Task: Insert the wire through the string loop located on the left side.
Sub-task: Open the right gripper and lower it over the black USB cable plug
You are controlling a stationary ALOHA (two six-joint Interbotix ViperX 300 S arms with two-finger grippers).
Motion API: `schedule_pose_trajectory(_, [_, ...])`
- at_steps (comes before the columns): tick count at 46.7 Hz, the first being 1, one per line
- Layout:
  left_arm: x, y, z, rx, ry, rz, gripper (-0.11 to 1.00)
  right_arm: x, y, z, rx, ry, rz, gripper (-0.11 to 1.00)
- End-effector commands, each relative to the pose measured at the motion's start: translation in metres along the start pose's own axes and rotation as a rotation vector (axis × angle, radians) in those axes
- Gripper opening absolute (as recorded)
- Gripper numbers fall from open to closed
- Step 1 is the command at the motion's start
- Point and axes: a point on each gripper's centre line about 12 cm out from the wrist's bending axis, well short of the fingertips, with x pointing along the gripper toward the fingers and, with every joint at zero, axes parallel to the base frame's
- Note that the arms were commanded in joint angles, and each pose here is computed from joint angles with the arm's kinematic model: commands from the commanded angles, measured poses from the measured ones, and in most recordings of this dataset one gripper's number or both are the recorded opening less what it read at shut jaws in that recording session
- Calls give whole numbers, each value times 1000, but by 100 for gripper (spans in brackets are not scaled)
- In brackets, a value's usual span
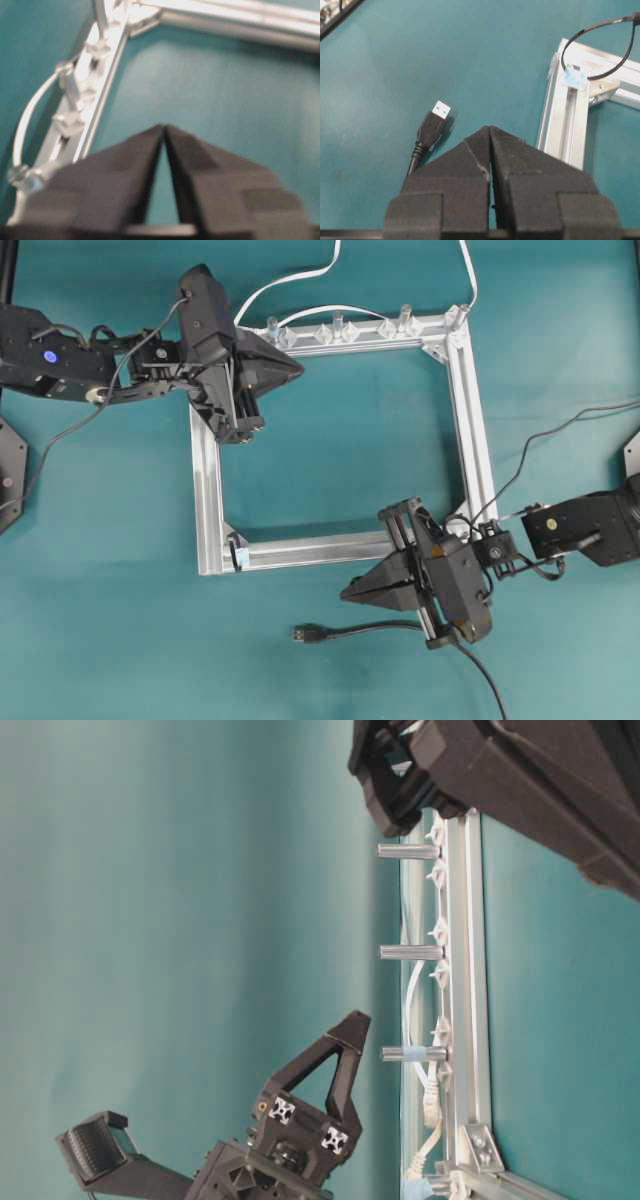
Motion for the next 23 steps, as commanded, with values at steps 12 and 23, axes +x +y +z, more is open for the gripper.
schedule_pose_trajectory(12, [-5, -2, 10, 14, -23, -6, 60, -1, 2, 19, 12, -49, -3, 60])
schedule_pose_trajectory(23, [-5, -2, 8, 14, -14, -5, 63, -1, 5, 20, 53, -52, -21, 59])
